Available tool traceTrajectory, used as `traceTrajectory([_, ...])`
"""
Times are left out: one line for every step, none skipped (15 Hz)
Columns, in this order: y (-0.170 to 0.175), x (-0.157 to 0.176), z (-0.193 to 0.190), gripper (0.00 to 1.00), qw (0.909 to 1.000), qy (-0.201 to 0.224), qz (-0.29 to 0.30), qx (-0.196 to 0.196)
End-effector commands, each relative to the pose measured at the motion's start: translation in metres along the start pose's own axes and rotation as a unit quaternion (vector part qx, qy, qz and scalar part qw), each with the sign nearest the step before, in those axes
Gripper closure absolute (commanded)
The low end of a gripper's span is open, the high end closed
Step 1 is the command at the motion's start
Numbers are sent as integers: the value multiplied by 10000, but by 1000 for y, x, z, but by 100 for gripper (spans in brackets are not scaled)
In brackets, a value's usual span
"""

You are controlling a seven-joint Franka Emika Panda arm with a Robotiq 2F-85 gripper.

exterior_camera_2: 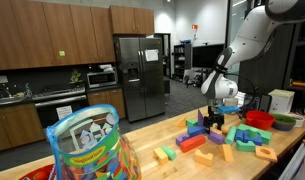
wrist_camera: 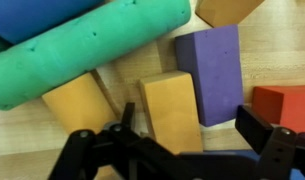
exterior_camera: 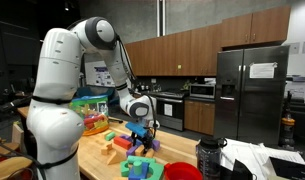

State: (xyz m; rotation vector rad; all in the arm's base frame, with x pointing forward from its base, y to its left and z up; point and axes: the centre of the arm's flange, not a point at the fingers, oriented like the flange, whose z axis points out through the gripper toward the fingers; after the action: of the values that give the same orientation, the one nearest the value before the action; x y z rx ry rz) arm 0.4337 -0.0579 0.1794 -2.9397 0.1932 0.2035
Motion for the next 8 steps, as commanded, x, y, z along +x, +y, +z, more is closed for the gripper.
traceTrajectory([0,0,0,0,10000,0,0,0])
traceTrajectory([0,0,0,0,10000,1,0,-1])
traceTrajectory([0,0,0,0,10000,1,-1,-1])
traceTrajectory([0,0,0,0,10000,1,-1,-1])
traceTrajectory([0,0,0,0,10000,1,-1,-1])
traceTrajectory([-4,-4,-3,0,10000,79,-48,-23])
traceTrajectory([-9,-7,-8,0,9998,170,-100,-50])
traceTrajectory([-16,-11,-14,0,9995,263,-170,-73])
